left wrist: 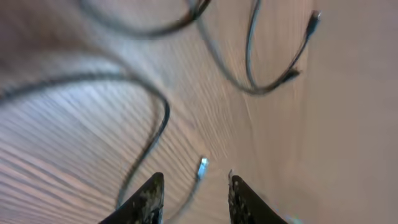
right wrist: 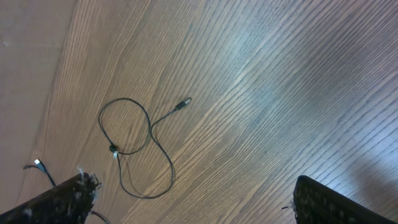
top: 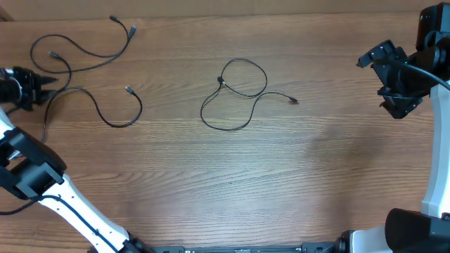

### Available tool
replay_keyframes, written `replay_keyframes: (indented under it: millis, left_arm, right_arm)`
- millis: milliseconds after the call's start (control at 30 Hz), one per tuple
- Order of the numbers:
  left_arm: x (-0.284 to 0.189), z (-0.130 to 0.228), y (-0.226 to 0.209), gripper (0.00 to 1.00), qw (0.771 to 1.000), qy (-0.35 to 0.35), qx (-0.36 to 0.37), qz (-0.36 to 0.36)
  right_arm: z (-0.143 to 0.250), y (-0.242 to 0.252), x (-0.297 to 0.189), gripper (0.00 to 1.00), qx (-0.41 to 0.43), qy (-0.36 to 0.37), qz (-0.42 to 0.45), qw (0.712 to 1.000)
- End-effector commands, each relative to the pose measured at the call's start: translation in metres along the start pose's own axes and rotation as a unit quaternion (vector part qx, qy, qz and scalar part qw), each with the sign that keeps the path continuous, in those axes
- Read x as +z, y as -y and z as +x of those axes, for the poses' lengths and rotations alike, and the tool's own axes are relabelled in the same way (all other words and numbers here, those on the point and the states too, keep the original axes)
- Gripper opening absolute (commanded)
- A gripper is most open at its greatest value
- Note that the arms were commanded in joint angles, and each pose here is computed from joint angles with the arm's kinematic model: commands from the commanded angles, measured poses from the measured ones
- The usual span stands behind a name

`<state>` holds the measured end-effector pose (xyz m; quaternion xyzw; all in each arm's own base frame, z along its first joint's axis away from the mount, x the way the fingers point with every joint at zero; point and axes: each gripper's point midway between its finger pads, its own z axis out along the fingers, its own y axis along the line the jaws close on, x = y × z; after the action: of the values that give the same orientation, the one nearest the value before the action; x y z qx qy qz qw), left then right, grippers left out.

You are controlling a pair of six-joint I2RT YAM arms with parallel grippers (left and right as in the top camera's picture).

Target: Untangle cables

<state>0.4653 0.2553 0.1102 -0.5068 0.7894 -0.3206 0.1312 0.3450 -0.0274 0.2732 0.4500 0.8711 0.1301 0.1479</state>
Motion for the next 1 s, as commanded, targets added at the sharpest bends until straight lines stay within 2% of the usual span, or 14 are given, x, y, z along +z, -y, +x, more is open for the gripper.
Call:
replay_keyframes:
  millis: [0,67,200,233,500,667,967]
  left_arm:
    - [-0.018,-0.024,0.015,0.35,0.976,0.115,0.131,-0.13]
    - [-0.015,-0.029,0.012,0.47,0.957,0.145,0.164,-0.192]
    - [-0.001,-0.032,0.012,0.57,0.907,0.159,0.269,-0.282]
    - [0.012,-0.032,0.015,0.67,0.893,0.158,0.299,-0.298]
    - [0.046,-0.052,0.034,0.7,0.893,0.197,0.31,-0.262]
    - [0.058,-0.068,0.042,0.65,0.9,0.233,0.287,-0.232]
    - [0.097,-0.079,0.038,0.63,0.904,0.23,0.298,-0.201]
  right_arm:
    - [-0.002,-0.001,-0.003,1.0,-0.006,0.008,-0.002,1.0]
    - [-0.002,-0.001,-0.003,1.0,-0.006,0.008,-0.002,1.0]
    - [-0.002,-0.001,-0.003,1.0,-0.006,0.008,-0.002,1.0]
    - [-0.002,-0.001,-0.003,1.0,-0.006,0.008,-0.002,1.0]
    - [-0.002,-0.001,-0.003,1.0,-0.006,0.008,-0.002,1.0]
    - [-0.002,-0.001,-0.003,1.0,-0.006,0.008,-0.002,1.0]
    - [-0.002,-0.001,-0.003,1.0,-0.006,0.008,-0.002,1.0]
